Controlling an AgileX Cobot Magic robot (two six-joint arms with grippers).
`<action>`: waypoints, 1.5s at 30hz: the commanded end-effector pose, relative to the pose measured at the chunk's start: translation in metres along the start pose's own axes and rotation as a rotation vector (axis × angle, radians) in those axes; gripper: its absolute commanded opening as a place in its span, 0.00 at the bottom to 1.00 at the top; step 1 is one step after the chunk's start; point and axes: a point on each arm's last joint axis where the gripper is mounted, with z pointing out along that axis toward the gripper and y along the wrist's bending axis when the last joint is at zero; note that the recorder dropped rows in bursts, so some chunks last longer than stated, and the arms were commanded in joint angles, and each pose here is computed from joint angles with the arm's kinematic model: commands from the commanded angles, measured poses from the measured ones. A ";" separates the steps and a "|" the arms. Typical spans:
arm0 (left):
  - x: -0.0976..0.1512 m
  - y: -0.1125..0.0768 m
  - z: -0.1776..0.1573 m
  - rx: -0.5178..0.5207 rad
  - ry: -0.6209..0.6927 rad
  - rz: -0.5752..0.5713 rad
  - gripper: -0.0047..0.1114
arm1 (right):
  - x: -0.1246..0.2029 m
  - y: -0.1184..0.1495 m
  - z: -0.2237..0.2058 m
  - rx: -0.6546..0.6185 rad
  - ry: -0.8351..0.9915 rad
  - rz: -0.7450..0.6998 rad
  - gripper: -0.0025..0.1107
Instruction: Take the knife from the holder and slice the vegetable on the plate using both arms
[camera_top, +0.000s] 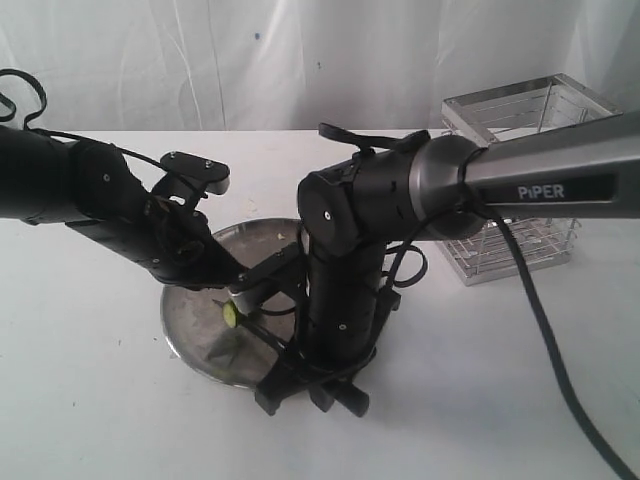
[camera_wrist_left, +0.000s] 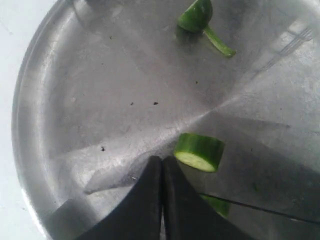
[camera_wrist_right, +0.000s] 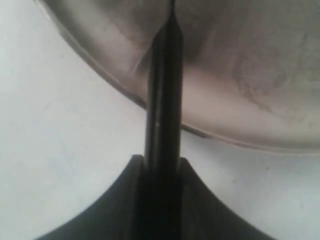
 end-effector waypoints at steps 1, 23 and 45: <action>0.004 -0.006 0.002 0.031 0.037 -0.027 0.08 | -0.004 0.002 -0.021 0.000 -0.103 -0.007 0.02; 0.000 0.004 -0.021 0.011 0.016 -0.022 0.08 | -0.002 -0.013 -0.039 0.195 -0.143 -0.033 0.02; 0.004 0.029 -0.038 0.017 0.036 -0.180 0.08 | -0.025 -0.077 -0.025 -0.132 -0.419 0.383 0.02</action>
